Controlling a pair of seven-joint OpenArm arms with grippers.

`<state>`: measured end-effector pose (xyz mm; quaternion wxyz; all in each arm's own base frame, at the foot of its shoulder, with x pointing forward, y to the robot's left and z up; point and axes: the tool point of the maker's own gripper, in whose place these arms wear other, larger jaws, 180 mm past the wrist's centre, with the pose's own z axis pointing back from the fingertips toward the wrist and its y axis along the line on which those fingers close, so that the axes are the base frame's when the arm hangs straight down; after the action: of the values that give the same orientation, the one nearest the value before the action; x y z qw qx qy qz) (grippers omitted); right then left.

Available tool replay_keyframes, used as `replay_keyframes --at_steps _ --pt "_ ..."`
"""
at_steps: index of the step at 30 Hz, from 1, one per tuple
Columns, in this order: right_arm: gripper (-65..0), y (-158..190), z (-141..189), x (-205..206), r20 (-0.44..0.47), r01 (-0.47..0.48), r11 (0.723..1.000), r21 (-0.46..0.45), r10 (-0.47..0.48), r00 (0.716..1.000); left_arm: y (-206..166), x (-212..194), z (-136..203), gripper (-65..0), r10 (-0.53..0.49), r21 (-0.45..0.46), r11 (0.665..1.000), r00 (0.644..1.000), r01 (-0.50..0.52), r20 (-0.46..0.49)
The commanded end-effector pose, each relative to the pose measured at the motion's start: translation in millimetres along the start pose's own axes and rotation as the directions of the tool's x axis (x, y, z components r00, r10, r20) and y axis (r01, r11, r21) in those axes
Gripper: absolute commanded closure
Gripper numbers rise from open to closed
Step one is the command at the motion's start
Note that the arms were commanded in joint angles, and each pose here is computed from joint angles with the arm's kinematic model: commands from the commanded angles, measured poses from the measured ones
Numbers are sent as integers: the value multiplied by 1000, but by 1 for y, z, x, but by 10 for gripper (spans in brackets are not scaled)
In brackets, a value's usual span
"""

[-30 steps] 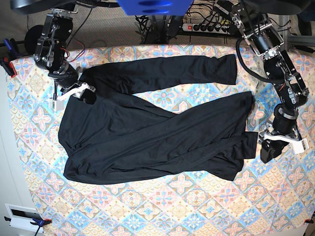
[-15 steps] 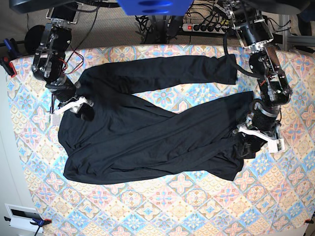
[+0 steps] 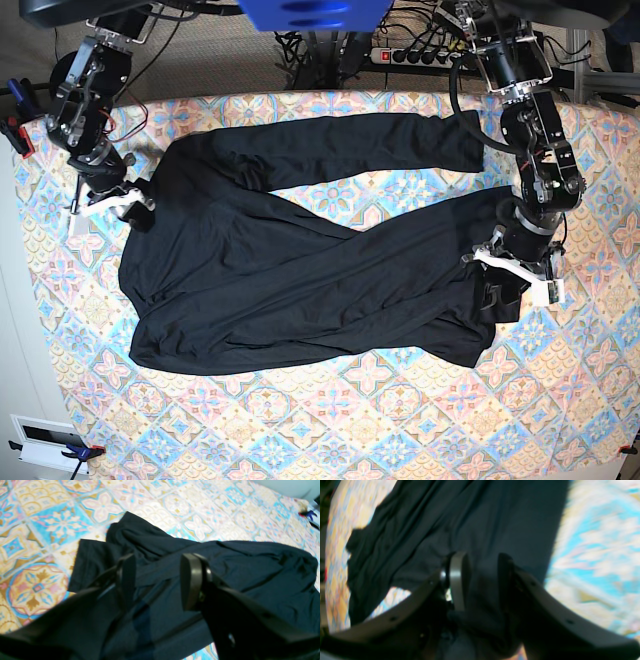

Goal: Layout the t-shirt on the table in an organized manner, then fold the t-shirt properly
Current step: 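Release the hem and move the left gripper to the shirt's side edge, then grasp the shirt side fabric with the left gripper and pull it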

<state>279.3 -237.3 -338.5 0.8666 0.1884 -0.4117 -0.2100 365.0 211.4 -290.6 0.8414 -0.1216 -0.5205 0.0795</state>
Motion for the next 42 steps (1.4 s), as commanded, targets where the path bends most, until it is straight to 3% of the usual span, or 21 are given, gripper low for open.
replay_keyframes --at_steps 1,7,13,22,42 --pt "-211 6 3 15 46 -15 1000 23 14 999 -1 11 4 -284 -10 -6 1000 999 11 42" --pt "-268 -6 -10 13 23 37 999 12 -38 999 7 -12 11 -284 -2 14 1000 1000 3 -5" --pt "-271 -23 -35 0 -35 129 992 -7 -129 991 11 -23 14 -284 1 22 1000 1000 -1 -28" --pt "-271 -35 -46 -5 -43 178 984 -24 -179 983 11 -22 14 -284 -1 22 1000 1000 1 -27" --pt "-271 -64 -33 20 21 165 983 -79 -164 986 7 -21 20 -284 -14 18 1000 1000 14 -17"
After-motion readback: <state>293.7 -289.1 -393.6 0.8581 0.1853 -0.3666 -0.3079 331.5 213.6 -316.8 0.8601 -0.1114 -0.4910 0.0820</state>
